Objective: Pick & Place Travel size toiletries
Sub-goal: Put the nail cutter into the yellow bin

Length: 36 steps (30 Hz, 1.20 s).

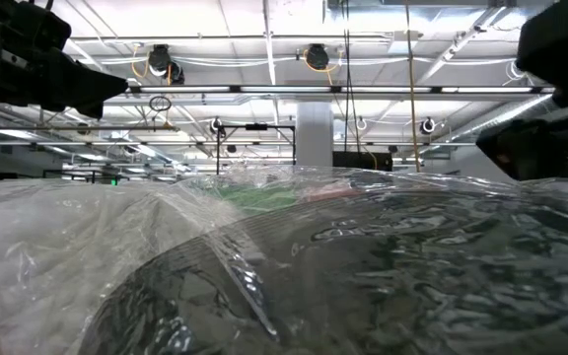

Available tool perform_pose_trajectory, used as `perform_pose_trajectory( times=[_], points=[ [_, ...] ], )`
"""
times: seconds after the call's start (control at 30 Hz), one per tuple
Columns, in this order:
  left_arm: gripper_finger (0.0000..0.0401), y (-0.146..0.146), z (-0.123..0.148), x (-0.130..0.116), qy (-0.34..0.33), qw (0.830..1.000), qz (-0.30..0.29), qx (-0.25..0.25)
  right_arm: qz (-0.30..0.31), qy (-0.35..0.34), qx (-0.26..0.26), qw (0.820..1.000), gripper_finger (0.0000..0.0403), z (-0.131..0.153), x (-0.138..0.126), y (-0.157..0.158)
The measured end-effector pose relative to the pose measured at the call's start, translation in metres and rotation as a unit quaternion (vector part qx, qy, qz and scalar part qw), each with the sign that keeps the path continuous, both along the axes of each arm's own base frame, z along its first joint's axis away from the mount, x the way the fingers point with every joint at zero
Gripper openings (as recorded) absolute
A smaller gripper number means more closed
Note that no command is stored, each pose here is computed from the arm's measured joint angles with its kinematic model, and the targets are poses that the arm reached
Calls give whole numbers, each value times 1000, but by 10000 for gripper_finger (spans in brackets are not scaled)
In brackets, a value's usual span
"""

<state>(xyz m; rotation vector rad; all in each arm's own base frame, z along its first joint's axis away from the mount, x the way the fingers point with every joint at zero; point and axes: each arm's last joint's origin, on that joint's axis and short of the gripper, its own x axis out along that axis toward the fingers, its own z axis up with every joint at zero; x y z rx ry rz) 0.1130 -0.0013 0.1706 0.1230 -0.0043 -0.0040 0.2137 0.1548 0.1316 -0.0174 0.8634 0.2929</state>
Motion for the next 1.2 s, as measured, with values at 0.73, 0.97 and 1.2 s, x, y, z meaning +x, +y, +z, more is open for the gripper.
perform_pose_trajectory(
  times=[0.73, 0.97, 1.2],
  points=[
    [5, 0, 0, 0, 0, 1000, 0, 0, 9, -11, -17, 1000, 177, -4, 4, -1],
    [5, 0, 0, 0, 0, 1000, 0, 0, 4, -30, -11, 999, 162, -1, 9, -4],
    [6, 0, 0, 0, 0, 1000, 0, 0, 10, -28, -20, 999, 151, -2, 10, -6]
  ],
)
